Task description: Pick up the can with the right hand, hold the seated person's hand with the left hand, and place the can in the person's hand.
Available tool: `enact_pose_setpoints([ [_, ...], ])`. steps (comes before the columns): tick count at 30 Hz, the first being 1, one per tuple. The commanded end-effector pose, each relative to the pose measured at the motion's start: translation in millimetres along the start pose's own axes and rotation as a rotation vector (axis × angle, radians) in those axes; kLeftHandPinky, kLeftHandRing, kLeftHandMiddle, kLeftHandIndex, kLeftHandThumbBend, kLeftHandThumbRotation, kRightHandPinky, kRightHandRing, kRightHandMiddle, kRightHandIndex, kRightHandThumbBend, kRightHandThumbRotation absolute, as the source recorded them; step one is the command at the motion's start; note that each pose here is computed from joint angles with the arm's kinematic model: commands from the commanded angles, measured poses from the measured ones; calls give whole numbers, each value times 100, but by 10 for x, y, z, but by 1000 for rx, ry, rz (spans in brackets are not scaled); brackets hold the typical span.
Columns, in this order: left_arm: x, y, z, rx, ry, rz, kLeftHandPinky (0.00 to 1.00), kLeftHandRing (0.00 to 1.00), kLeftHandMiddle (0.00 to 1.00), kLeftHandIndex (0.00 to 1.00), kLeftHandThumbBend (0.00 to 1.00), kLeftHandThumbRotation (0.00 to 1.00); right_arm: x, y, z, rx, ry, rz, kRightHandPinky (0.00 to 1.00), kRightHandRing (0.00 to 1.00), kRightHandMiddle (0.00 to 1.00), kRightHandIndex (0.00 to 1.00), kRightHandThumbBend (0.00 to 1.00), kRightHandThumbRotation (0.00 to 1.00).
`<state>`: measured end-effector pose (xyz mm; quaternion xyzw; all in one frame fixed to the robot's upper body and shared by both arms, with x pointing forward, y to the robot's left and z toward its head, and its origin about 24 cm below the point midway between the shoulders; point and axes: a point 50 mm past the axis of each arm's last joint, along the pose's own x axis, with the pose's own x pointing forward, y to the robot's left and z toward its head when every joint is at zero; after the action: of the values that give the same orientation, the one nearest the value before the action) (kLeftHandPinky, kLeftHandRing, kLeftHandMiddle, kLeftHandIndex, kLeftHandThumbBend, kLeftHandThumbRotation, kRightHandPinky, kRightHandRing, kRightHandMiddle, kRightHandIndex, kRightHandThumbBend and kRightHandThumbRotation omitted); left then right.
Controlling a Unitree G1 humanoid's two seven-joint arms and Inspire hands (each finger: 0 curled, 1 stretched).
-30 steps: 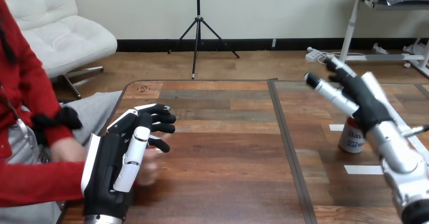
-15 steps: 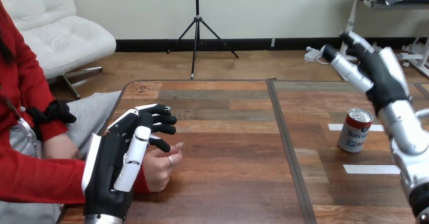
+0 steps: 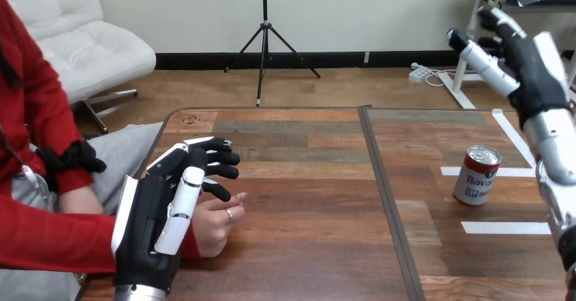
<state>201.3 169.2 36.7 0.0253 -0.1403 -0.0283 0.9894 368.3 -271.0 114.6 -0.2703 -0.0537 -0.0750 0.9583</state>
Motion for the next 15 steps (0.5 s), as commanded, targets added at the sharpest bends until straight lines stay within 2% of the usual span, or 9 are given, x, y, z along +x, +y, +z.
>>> enact_pose_setpoints([
  [1,176,-31,159,-2,-101,-14,41,58,61,62,40,86,130,-181,145,-55,7,-58,71,86,91,94,84,68],
  [2,177,-31,159,0,-101,-13,41,58,61,62,41,87,131,-186,138,-59,15,-60,66,83,88,94,86,66],
  [5,177,-28,160,-5,-101,-20,41,58,61,62,41,87,126,-204,98,-53,40,-62,63,81,87,95,88,62],
  [10,177,-29,159,-3,-99,-17,40,58,60,61,40,88,122,-210,34,-120,101,-60,63,81,89,96,96,60],
  [15,183,-32,159,-11,-97,-18,40,57,60,61,39,87,89,-212,-43,-141,128,-54,66,84,90,97,97,57],
])
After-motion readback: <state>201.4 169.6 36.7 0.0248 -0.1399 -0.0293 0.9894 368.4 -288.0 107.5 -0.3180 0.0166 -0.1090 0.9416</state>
